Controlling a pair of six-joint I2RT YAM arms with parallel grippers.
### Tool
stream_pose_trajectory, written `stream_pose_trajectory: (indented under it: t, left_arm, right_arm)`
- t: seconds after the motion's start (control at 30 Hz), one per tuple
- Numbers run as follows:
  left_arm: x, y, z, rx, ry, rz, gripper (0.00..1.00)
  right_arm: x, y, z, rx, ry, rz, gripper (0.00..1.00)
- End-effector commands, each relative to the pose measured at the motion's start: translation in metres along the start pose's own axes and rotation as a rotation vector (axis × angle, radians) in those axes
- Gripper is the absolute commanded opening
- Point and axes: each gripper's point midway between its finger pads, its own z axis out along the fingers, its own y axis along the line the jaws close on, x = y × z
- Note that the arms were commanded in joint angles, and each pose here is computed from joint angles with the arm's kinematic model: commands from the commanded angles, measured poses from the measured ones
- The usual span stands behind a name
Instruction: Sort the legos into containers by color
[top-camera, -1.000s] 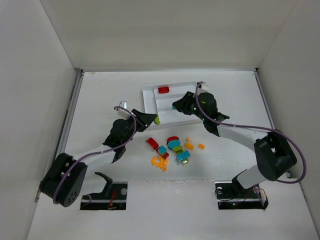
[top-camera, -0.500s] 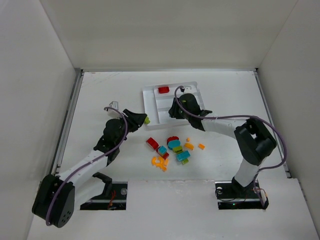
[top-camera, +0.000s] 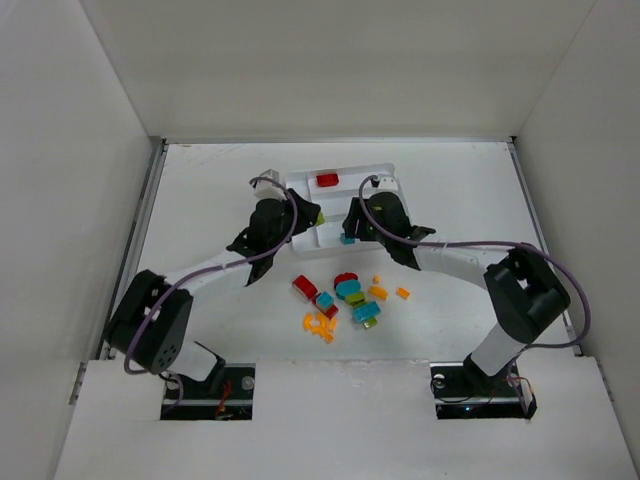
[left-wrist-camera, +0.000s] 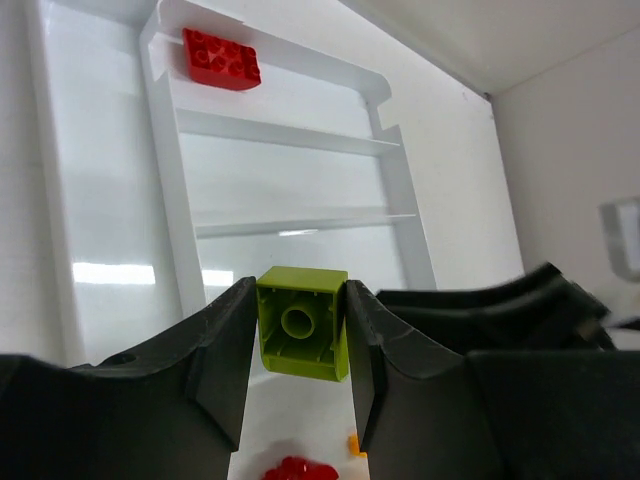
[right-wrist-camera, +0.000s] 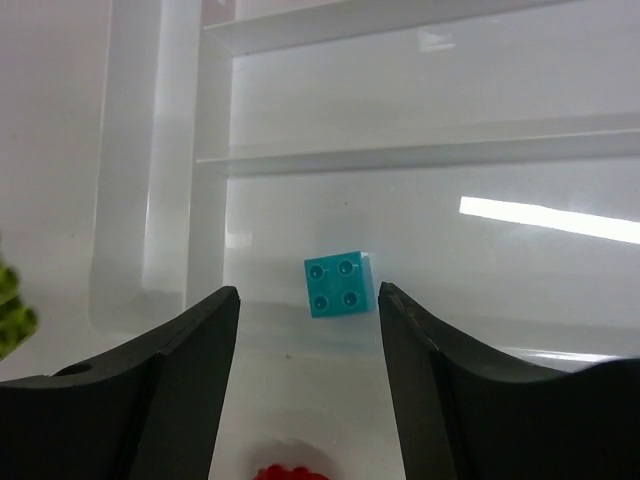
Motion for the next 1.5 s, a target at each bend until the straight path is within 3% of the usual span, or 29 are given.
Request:
stream_pose_trajectory:
  t: [0.0, 0.07, 0.17, 0.23, 0.53, 0.77, 0.93, 1.13, 1.33, 1.47]
  left_arm:
    - [-0.02, -0.024, 0.025, 0.027, -0.065, 0.072, 0.11]
    - [-0.02, -0.028, 0.041, 0.022, -0.058, 0.087, 0.11]
    - [-0.015, -0.031, 0.063, 0.009, -0.037, 0.131, 0.11]
    - [-0.01, -0.027, 0.082, -0.017, -0.014, 0.17, 0.11]
    - [0.004, -0.018, 0.132, -0.086, 0.03, 0.271, 0.15]
    - [0.005, -0.02, 0.145, -0.107, 0.038, 0.355, 0.24]
    - [0.001, -0.018, 0.138, -0.113, 0.035, 0.366, 0.42]
    - [-0.007, 0.004, 0.106, -0.155, 0.028, 0.358, 0.42]
    - [0.0, 0.011, 0.059, -0.153, 0.042, 0.337, 0.25]
    - [0.011, 0.014, 0.017, -0.131, 0.048, 0.275, 0.17]
  right_arm:
    - [-0.034, 0.011, -0.014, -0.035, -0.124, 0.03, 0.64]
    - [-0.033, 0.009, -0.015, -0.026, -0.126, 0.041, 0.6]
    - [-0.036, 0.006, -0.023, -0.029, -0.158, 0.083, 0.33]
    - [-0.036, 0.0, -0.026, -0.025, -0.173, 0.11, 0.25]
    - [-0.035, -0.011, -0.028, -0.049, -0.192, 0.153, 0.32]
    - [-0.032, -0.01, -0.027, -0.057, -0.185, 0.145, 0.38]
    - [-0.031, -0.009, -0.026, -0.059, -0.182, 0.134, 0.47]
    - [-0.032, -0.01, -0.027, -0.054, -0.186, 0.135, 0.48]
    - [-0.033, -0.011, -0.028, -0.046, -0.178, 0.101, 0.21]
    - [-0.028, 0.002, -0.029, -0.054, -0.148, 0.061, 0.15]
